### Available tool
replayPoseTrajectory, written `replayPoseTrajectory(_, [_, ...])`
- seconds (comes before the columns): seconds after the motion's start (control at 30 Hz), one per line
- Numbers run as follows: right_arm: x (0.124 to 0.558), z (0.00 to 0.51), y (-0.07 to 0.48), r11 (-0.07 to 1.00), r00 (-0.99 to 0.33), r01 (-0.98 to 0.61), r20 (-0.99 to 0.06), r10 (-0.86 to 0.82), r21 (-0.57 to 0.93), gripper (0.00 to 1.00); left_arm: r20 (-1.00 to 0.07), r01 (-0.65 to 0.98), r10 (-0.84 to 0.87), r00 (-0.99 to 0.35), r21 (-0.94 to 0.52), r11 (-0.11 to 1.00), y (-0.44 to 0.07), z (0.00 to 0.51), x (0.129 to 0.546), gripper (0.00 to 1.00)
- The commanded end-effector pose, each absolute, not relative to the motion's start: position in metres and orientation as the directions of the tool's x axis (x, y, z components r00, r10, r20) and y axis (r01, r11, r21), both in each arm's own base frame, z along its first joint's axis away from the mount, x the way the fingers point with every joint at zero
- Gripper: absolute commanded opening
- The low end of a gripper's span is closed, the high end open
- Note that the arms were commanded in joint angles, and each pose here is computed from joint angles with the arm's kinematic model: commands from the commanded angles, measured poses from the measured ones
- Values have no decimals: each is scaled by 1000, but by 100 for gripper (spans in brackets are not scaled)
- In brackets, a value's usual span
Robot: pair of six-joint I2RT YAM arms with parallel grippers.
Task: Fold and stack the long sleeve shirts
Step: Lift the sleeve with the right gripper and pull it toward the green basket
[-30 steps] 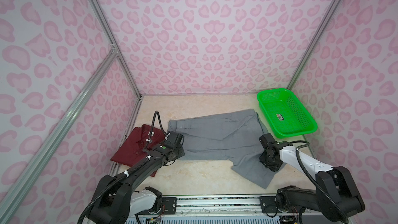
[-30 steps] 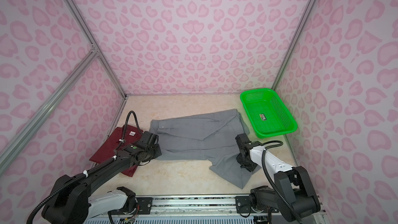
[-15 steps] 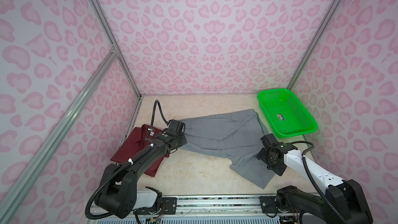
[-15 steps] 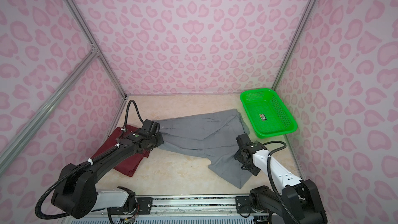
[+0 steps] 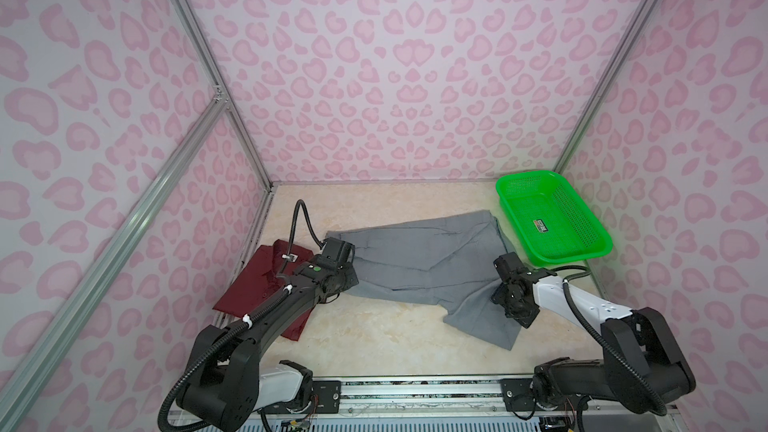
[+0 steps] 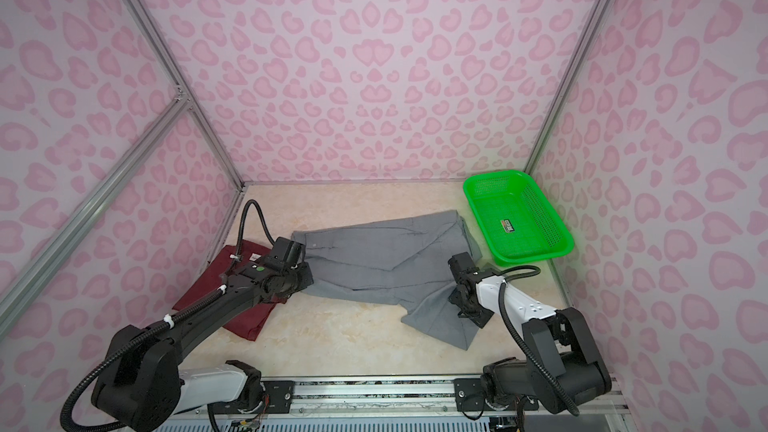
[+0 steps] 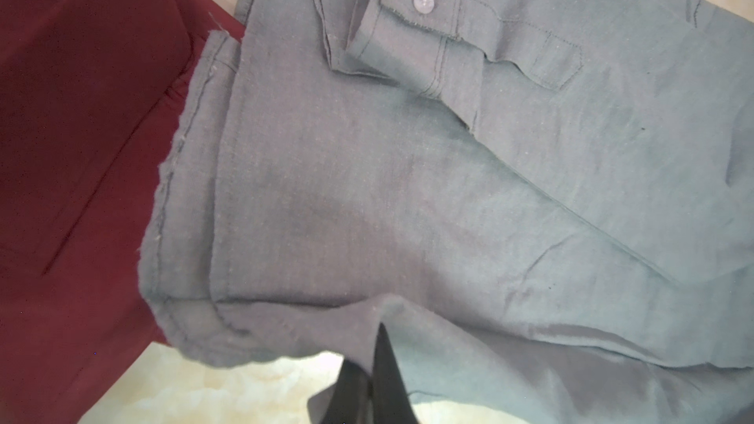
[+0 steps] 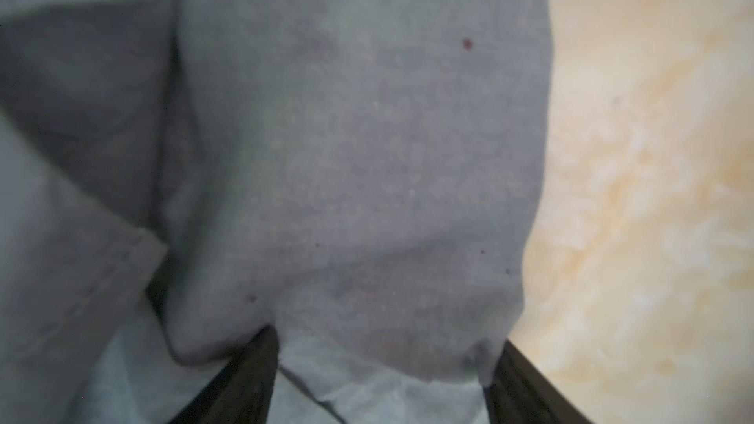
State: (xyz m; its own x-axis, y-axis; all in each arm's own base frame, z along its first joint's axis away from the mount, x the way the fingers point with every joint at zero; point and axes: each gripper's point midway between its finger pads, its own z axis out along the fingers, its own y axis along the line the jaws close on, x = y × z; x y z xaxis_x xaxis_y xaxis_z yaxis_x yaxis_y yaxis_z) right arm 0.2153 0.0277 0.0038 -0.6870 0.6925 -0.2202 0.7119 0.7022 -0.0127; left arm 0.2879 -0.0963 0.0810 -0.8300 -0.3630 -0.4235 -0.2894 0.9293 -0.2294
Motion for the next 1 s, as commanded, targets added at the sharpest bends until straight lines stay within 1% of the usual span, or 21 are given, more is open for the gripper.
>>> replayPoseTrajectory(0.0, [187,-17,34,738,-742,670,-91,664,-83,59,-425,-290,-368,-827,-238,927,-96,83,286,4])
replayPoseTrajectory(0.1, [196,-15,41,745,-744,666,-93,661,-38,38,-423,-290,-369,-827,-241,926,-96,83,284,4])
replayPoseTrajectory(0.2, [200,-8,40,756,-752,655,-120,648,-20,18,-416,-290,-375,-829,-253,923,-97,82,282,4])
replayPoseTrajectory(0.27, [199,-4,36,757,-752,653,-137,645,-26,15,-410,-291,-379,-829,-262,920,-98,81,280,4])
replayPoseTrajectory(0.37, [197,3,32,760,-755,649,-153,638,-34,0,-404,-294,-383,-831,-267,918,-98,79,277,4])
replayPoseTrajectory(0.47, [194,18,24,749,-740,661,-198,643,-38,0,-396,-293,-386,-833,-276,915,-98,78,273,4])
replayPoseTrajectory(0.67, [195,66,4,740,-697,673,-343,630,-10,0,-363,-305,-405,-839,-303,903,-100,72,259,4])
replayPoseTrajectory(0.83, [196,98,-3,745,-652,664,-437,620,65,0,-338,-313,-416,-844,-321,894,-100,66,247,4])
replayPoseTrajectory(0.97, [203,134,-7,757,-614,642,-513,600,118,0,-316,-319,-429,-846,-345,883,-103,64,240,4])
